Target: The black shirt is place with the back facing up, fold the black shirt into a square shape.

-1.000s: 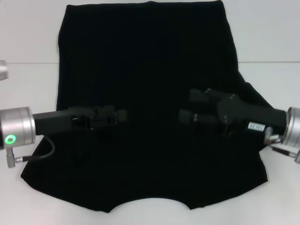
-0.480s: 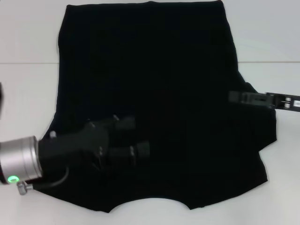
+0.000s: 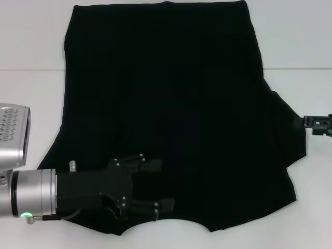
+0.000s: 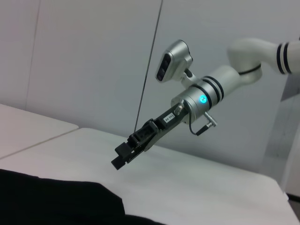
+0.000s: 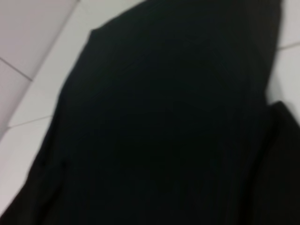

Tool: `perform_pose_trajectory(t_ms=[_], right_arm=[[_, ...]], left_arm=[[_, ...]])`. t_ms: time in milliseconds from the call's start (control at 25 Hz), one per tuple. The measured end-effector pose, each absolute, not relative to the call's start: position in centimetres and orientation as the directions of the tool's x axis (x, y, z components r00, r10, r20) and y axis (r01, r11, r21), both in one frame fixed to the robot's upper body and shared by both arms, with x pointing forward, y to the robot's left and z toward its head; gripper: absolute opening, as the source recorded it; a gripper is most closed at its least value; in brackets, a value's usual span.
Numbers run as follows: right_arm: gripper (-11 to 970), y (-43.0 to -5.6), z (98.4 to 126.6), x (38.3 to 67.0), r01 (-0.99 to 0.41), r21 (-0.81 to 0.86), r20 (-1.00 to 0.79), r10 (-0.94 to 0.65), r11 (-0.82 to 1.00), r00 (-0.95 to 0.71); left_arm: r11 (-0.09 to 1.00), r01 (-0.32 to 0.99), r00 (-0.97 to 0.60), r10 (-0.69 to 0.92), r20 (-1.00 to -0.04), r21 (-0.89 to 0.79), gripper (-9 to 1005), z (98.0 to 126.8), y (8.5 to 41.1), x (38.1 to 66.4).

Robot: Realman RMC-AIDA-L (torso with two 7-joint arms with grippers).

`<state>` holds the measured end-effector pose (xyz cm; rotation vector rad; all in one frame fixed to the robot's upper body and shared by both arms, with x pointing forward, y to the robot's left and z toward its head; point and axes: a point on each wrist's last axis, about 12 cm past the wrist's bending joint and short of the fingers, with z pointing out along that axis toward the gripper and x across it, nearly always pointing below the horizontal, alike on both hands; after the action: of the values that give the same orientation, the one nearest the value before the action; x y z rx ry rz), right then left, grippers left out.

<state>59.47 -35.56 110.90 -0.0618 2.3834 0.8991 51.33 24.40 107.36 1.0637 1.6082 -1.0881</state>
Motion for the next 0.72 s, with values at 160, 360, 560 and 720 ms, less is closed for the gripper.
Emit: perform_pose_trajectory(t_ms=[160, 360, 560, 720], right_arm=[[853, -36.1, 110.5, 59.6, -0.192, 0.562, -0.527, 0.169, 0.804, -0.833], [852, -35.6, 109.8, 60.0, -0.177, 0.529, -0.526, 0.157, 0.83, -0.836], [851, -34.8, 109.1, 60.3, -0.17, 0.51, -0.527, 0.15, 0.843, -0.836], [850, -34.1, 108.3, 60.4, -0.16, 0.496, -0.52, 0.144, 0.853, -0.842]], left_arm=[[0.249, 0.955, -0.21, 0.187, -0.96, -0.161, 949, 107.1, 24.3, 51.4], [0.235, 0.961, -0.204, 0.24, -0.949, -0.147, 949, 106.7, 23.9, 51.5], [0.218, 0.965, -0.199, 0.265, -0.943, -0.143, 949, 106.6, 23.7, 51.6], [0.215, 0.966, -0.196, 0.268, -0.943, -0.14, 949, 106.7, 23.6, 51.7]])
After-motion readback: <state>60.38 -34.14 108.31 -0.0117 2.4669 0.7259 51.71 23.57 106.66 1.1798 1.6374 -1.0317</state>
